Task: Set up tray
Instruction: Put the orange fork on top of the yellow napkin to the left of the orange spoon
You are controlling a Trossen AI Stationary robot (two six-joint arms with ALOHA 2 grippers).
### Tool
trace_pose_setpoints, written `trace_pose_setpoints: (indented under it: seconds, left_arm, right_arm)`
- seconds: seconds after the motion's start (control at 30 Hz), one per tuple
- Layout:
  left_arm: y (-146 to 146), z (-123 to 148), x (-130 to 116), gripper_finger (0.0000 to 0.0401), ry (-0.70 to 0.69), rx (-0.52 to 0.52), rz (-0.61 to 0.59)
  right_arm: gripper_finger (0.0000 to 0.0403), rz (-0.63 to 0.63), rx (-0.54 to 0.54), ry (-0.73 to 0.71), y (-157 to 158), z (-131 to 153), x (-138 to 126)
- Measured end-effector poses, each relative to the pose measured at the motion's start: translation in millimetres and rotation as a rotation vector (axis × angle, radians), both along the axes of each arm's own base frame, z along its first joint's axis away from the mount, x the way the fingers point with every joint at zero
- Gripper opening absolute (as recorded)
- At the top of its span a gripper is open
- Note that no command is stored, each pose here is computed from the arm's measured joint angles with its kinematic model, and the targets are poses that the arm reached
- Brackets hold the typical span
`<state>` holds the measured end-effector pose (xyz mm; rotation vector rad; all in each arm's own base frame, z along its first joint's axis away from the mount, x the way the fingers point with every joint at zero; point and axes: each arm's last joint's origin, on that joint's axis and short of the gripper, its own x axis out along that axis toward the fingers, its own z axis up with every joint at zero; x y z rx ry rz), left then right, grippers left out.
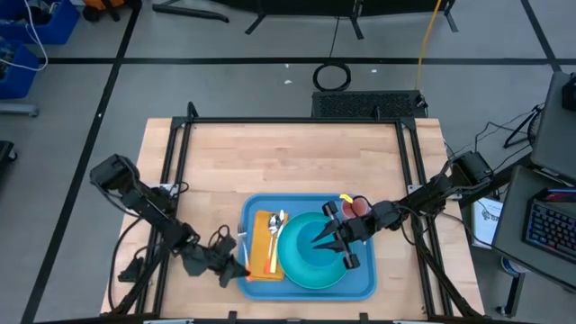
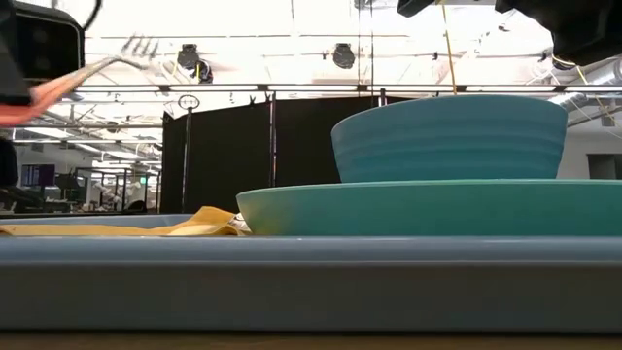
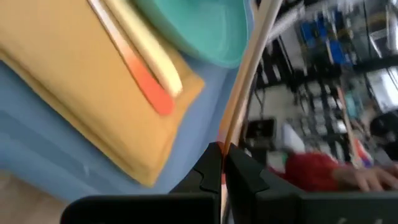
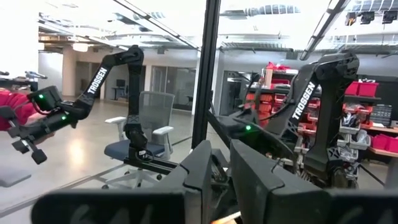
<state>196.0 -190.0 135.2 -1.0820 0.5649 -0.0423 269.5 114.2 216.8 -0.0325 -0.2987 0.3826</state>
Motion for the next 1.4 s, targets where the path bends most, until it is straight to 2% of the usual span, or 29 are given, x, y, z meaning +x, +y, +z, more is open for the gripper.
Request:
trace_pose_setpoints:
  seconds: [0.17, 0.27, 0.37, 0.5, 0.8, 0.97, 1.27, 1.4]
  left_arm:
    - [15.8, -3.6, 10.8, 0.0007, 0.058, -0.064, -0.056]
    - [25.1, -3.4, 19.7, 0.0006, 0.099, -0.11, -0.13]
    - [35.1, -3.3, 27.2, 0.0006, 0.117, -0.148, -0.105]
    - [37.6, -2.4, 29.6, 0.0006, 0.151, -0.218, -0.153]
    - [50.7, -2.6, 37.7, 0.0006, 0.219, -0.338, -0.111]
    - [58.1, -4.4, 40.6, 0.0006, 0.256, -0.357, -0.12]
    - [66.7, -6.3, 44.1, 0.0006, 0.301, -0.412, -0.047]
    - [65.7, -12.3, 41.1, 0.0006, 0.414, -0.484, -0.025]
  right_arm:
    - [0.0049, 0.0, -0.007, 0.018, 0.2, -1.8, 0.5]
    - [0.0049, 0.0, -0.01, 0.023, 0.3, -2.4, 0.6]
    - [0.0049, 0.0, -0.012, 0.029, 0.3, -3.0, 0.8]
    - [0.005, 0.004, -0.012, 0.055, 0.6, -5.3, 1.3]
    - [0.0049, 0.012, -0.021, 0.059, 2.6, -5.9, 0.6]
    - [0.0049, 0.012, -0.022, 0.058, 2.8, -5.8, 0.5]
    - [0.0049, 0.012, -0.026, 0.065, 2.8, -6.6, 0.6]
    - [0.0049, 0.012, -0.029, 0.069, 2.9, -7.0, 0.7]
